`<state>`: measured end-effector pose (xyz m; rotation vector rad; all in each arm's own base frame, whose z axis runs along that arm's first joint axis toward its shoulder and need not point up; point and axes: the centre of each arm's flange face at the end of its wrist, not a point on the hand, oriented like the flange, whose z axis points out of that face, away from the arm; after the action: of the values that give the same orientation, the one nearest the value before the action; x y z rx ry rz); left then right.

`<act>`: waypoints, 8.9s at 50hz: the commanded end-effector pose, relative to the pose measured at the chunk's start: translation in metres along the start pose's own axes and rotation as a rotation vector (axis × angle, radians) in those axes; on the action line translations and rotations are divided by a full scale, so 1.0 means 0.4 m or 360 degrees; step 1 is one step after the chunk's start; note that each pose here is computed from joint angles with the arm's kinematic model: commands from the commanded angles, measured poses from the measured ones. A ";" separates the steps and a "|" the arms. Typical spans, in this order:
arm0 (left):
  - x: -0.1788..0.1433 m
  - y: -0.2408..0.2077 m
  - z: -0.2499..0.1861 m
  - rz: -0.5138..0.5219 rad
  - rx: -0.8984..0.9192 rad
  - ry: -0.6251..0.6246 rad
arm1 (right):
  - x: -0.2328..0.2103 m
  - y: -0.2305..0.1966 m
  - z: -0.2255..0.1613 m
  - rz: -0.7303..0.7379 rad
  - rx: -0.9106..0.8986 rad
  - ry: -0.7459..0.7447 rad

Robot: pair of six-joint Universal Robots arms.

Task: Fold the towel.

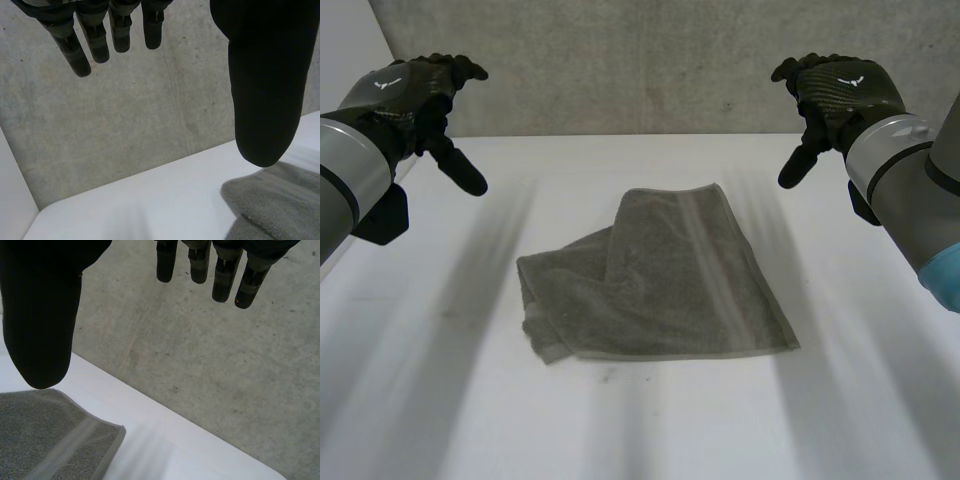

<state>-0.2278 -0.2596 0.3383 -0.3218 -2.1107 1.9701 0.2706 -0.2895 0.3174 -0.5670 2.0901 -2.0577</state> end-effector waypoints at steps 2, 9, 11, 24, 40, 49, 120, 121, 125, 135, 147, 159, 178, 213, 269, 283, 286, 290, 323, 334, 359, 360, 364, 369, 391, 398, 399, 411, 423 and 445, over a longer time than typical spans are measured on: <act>-0.001 0.034 -0.012 0.0019 -0.0069 0.0002 | -0.011 0.004 -0.006 -0.0201 -0.0027 -0.0114; -0.005 0.103 -0.028 0.0053 -0.0228 0.0000 | -0.030 0.048 -0.035 -0.0486 -0.0206 -0.0266; -0.008 0.159 -0.042 0.0116 -0.0352 0.0021 | -0.054 0.094 -0.054 -0.0494 -0.0315 -0.0378; 0.008 0.331 -0.111 0.0228 -0.0699 0.0202 | -0.121 0.287 -0.104 -0.0270 -0.0448 -0.0725; 0.012 0.444 -0.071 0.0236 -0.0737 0.0209 | -0.146 0.414 -0.123 -0.0256 -0.0470 -0.0738; 0.013 0.462 -0.031 0.0232 -0.0688 0.0207 | -0.150 0.435 -0.109 -0.0267 -0.0424 -0.0722; 0.151 0.481 -0.062 0.0332 -0.0619 0.0495 | 0.124 0.374 0.078 -0.0071 -0.0178 -0.0072; 0.151 0.481 -0.062 0.0332 -0.0619 0.0495 | 0.124 0.374 0.078 -0.0071 -0.0178 -0.0072; 0.156 0.487 -0.039 0.0332 -0.0612 0.0495 | 0.124 0.376 0.077 -0.0069 -0.0185 -0.0073; 0.164 0.506 0.022 0.0335 -0.0593 0.0480 | 0.123 0.377 0.077 -0.0071 -0.0187 -0.0076; 0.153 0.545 0.060 0.0574 -0.0608 0.0422 | 0.125 0.377 0.078 -0.0074 -0.0185 -0.0074; 0.148 0.496 0.076 0.0570 -0.0517 0.0359 | 0.125 0.374 0.077 -0.0074 -0.0183 -0.0073; 0.108 0.085 -0.016 0.0143 0.0105 0.0526 | 0.126 0.130 0.002 -0.0478 -0.0350 -0.0327; -0.104 0.374 0.327 -0.0045 -0.0320 0.0335 | 0.056 0.314 0.222 -0.0347 -0.0326 -0.0252; 0.177 0.486 0.192 0.1248 -0.0111 0.0881 | 0.076 0.392 0.050 -0.0416 -0.0402 -0.0240; 0.156 0.276 0.153 0.1042 0.0083 0.0644 | 0.073 0.364 0.107 -0.0283 -0.0438 -0.0250; 0.154 0.269 0.142 0.0964 0.0060 0.0649 | 0.068 0.376 0.130 -0.0241 -0.0448 -0.0269; 0.152 0.271 0.131 0.0925 0.0028 0.0653 | 0.053 0.393 0.148 -0.0239 -0.0474 -0.0306; 0.130 0.293 0.068 0.0916 -0.0063 0.0668 | -0.157 0.409 0.224 -0.0238 -0.0420 -0.0817; 0.130 0.218 0.200 0.0970 0.0210 0.0554 | -0.095 0.113 0.303 -0.0406 0.0204 -0.0536; 0.099 0.078 0.213 0.0453 0.0448 0.0218 | -0.078 -0.047 0.212 -0.0579 0.0287 -0.0429; 0.099 0.079 0.213 0.0453 0.0447 0.0218 | -0.078 -0.046 0.212 -0.0579 0.0285 -0.0430; 0.101 0.263 0.151 0.0504 0.0045 0.0338 | -0.111 0.158 0.172 -0.0692 -0.0256 -0.0649; 0.114 0.371 0.090 0.0620 -0.0168 0.0447 | -0.131 0.281 0.137 -0.0672 -0.0479 -0.0754; 0.124 0.325 0.055 0.0684 -0.0084 0.0462 | -0.106 0.420 0.103 -0.0177 -0.0408 -0.0565; 0.124 0.321 0.054 0.0684 -0.0074 0.0460 | -0.082 0.456 0.107 -0.0095 -0.0459 -0.0517; 0.124 0.319 0.055 0.0684 -0.0069 0.0457 | -0.075 0.463 0.111 -0.0064 -0.0466 -0.0498; 0.103 0.279 0.068 0.0652 -0.0004 0.0399 | -0.015 0.499 0.148 0.0024 -0.0481 -0.0386; 0.085 0.277 0.076 0.0579 -0.0020 0.0367 | 0.074 0.510 0.178 0.0033 -0.0487 -0.0243; 0.107 0.405 0.029 0.0573 -0.0269 0.0463 | 0.170 0.371 0.155 -0.0051 -0.0295 -0.0185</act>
<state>-0.2687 -0.2544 0.1902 -0.9899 -2.1221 1.8377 0.2221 -0.3722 0.1599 -0.7113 2.2394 -1.7389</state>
